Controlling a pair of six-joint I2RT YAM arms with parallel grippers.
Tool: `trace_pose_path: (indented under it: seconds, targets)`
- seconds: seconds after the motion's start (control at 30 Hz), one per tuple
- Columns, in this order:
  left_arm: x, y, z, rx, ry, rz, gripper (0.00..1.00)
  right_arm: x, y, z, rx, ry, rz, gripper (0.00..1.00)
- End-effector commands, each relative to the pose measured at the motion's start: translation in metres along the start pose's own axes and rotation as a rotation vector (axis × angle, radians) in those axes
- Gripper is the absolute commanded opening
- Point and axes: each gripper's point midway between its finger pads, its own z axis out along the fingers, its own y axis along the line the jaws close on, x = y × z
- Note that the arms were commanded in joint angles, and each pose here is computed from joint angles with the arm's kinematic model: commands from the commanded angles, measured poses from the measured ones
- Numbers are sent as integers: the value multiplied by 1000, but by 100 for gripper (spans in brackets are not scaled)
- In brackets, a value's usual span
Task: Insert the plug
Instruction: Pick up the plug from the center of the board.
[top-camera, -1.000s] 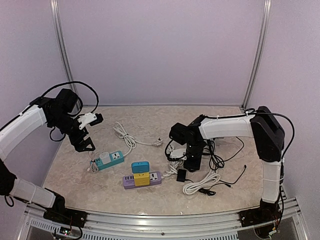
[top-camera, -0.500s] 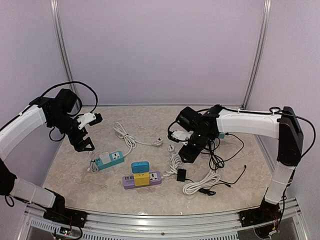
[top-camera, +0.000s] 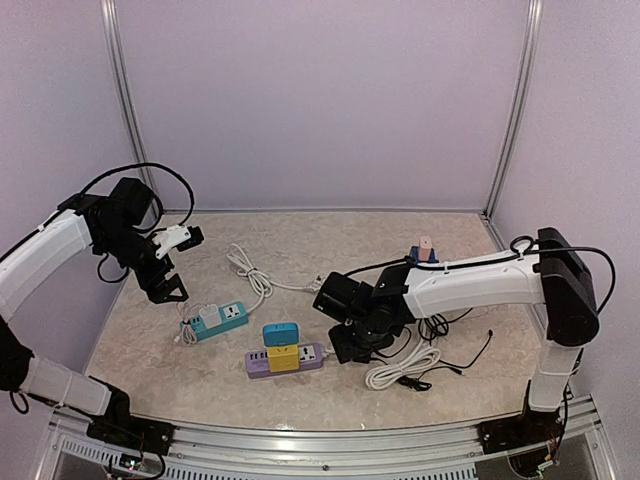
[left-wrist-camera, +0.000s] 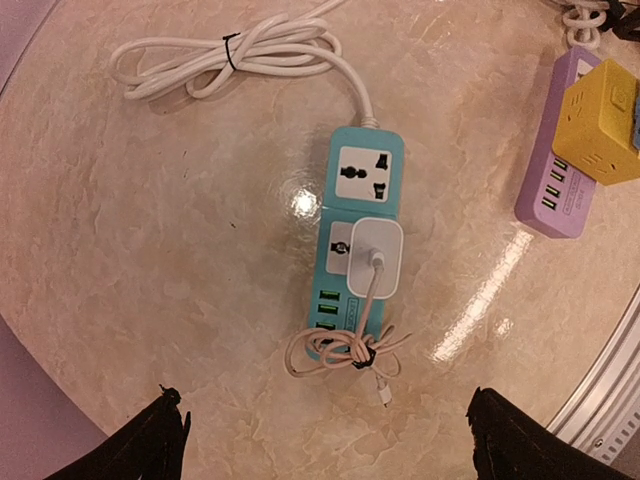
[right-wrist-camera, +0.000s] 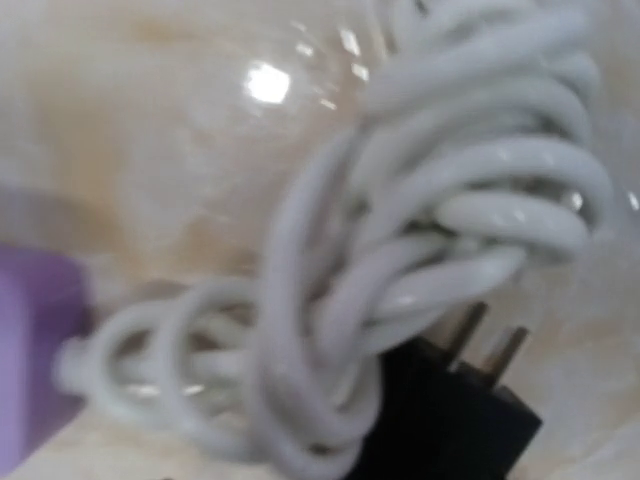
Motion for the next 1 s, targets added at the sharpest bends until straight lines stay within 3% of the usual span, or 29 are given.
trace_pose_path:
  seconds: [0.0,0.2,0.77,0.97]
  targets:
    - [-2,-3,-8,9,-22,-9,95,2,-13,6,98,-26,115,65]
    - [-1,-3,-7,13,-21,-7,95,24,-23,21,122,-1,135,65]
    - [-1,-2,-6,14,-15,-17,95,16,-56,40,179,-40,129,50]
    - [-1,-2,-5,19,-14,-17,95,3,-59,39,164,-61,154,62]
